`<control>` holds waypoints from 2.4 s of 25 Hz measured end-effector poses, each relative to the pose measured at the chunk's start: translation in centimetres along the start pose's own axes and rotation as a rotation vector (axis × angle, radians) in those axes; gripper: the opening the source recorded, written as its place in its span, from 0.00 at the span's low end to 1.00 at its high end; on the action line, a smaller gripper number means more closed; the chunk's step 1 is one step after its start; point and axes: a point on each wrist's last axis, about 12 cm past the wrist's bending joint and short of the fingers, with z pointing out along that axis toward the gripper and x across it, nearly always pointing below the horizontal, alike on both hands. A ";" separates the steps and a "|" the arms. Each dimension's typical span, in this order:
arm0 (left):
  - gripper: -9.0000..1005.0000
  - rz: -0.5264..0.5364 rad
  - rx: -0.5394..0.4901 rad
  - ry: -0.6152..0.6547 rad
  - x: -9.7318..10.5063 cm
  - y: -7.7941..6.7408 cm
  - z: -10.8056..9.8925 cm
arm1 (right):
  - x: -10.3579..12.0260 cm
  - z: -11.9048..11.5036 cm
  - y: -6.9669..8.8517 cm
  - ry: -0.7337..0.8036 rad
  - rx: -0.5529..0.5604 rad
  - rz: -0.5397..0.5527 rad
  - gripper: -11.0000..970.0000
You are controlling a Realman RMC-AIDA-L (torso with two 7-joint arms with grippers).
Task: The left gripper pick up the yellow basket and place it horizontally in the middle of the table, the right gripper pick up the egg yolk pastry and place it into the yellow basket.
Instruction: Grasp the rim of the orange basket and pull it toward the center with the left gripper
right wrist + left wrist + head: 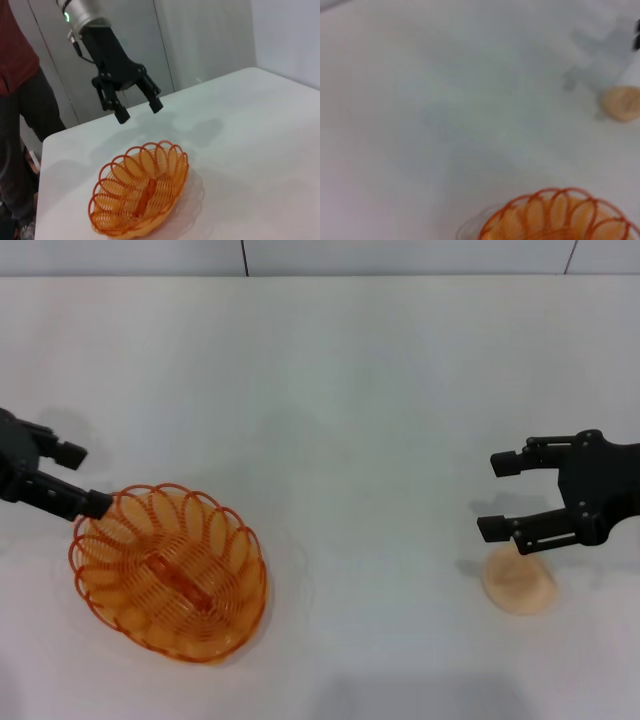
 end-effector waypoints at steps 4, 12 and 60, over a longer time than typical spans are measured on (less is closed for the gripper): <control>0.89 -0.047 -0.045 0.087 -0.2 0.5 -0.3 | -0.1 0.0 -0.1 -0.004 0.005 0.000 0.87; 0.88 -0.094 -0.099 0.136 0.3 1.1 0.2 | -0.1 0.3 -0.1 -0.017 -0.001 0.010 0.87; 0.85 -0.148 -0.128 0.293 -0.9 2.3 6.8 | 0.2 0.4 0.3 -0.017 -0.034 0.014 0.87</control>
